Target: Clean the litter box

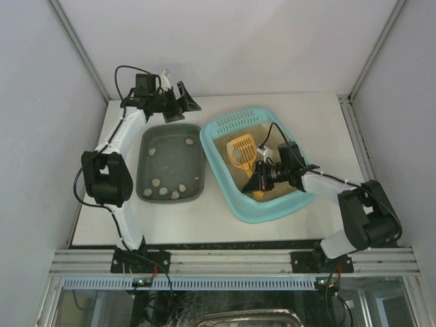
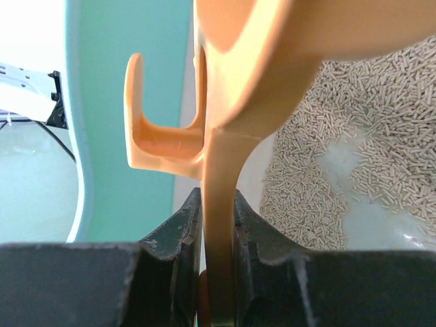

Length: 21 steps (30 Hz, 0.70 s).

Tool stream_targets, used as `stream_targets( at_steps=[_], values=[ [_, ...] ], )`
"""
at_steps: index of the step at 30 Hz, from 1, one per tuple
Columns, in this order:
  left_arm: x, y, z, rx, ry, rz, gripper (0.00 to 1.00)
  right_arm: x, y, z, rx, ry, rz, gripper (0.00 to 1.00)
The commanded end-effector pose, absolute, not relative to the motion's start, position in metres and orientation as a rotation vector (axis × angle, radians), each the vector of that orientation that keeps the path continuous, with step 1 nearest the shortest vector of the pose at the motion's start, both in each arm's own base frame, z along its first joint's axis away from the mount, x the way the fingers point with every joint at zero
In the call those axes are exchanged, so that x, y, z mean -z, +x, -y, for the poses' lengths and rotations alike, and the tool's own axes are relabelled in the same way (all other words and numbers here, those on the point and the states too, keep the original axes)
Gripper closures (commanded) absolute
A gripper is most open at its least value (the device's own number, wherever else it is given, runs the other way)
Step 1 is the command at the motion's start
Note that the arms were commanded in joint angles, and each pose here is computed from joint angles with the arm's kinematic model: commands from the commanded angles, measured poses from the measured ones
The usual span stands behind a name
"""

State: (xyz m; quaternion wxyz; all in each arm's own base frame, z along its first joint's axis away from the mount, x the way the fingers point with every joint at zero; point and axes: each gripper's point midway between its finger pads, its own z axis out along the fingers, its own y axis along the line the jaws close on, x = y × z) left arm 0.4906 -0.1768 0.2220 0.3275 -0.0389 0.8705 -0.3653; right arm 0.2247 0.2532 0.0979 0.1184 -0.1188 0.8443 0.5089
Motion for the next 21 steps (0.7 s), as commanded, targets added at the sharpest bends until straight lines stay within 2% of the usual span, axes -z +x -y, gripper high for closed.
stream_targets(
  at_steps=[1, 6, 10, 21],
  values=[
    [-0.232, 0.451, 0.178, 1.017, -0.02, -2.33, 0.0, -0.131, 0.246, -0.252, -1.408, -0.434, -2.227, 1.0],
    [-0.228, 0.423, 0.177, 0.837, 0.228, -2.352, 0.0, -0.144, 0.25, -0.248, -1.395, -0.438, -2.163, 1.0],
    [-0.231, 0.406, 0.18, 0.795, 0.383, -2.366, 0.0, -0.154, 0.259, -0.24, -1.458, -0.319, -2.085, 1.0],
    [-0.227, 0.383, 0.185, 0.605, 0.461, -2.405, 0.0, -0.169, 0.256, -0.245, -1.586, -0.335, -2.065, 1.0]
  ],
)
